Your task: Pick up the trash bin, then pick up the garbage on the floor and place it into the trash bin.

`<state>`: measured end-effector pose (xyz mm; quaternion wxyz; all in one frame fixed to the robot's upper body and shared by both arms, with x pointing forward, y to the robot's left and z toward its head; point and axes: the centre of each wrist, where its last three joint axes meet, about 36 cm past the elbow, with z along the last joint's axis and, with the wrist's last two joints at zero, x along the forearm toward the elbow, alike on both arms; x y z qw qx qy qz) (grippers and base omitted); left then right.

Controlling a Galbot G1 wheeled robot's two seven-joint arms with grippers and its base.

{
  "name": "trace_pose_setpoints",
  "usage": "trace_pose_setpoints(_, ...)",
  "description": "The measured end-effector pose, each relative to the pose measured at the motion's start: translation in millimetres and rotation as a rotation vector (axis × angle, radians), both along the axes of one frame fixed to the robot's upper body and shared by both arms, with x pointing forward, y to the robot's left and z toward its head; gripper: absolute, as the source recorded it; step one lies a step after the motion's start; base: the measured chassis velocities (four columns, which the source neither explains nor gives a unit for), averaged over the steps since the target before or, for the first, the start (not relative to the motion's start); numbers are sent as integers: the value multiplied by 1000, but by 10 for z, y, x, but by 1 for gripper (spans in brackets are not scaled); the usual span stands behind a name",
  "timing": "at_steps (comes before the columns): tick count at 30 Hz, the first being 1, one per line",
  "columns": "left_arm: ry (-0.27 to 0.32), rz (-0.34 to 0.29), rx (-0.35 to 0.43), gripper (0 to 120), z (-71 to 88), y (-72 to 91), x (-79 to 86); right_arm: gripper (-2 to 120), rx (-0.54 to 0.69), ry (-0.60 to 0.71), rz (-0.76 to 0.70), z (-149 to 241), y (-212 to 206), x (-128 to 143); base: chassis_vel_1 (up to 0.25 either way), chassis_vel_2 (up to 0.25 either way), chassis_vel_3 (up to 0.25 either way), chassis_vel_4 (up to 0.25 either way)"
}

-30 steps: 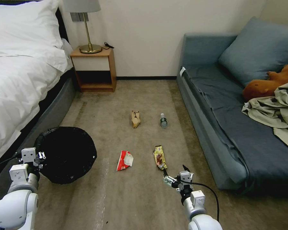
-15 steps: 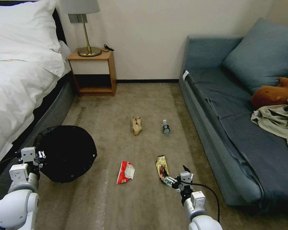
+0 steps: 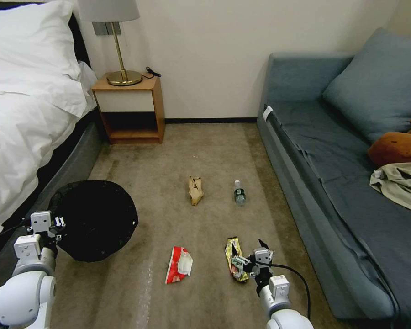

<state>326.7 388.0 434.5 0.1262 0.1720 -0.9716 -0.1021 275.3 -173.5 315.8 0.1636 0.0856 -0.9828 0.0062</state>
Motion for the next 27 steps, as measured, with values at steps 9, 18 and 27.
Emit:
trace_pose_setpoints(9,1,3,1,4,-23,28,13,100,-9,7,-5,-34,-29,26,-101,125,109,-131)
trace_pose_setpoints(18,-3,-5,9,4,-20,41,80,100,4,45,39,-100,-74,82,-63,100,52,-98)
trace_pose_setpoints(27,12,-18,27,4,-44,40,63,100,-4,238,134,-51,-263,521,0,0,0,0)
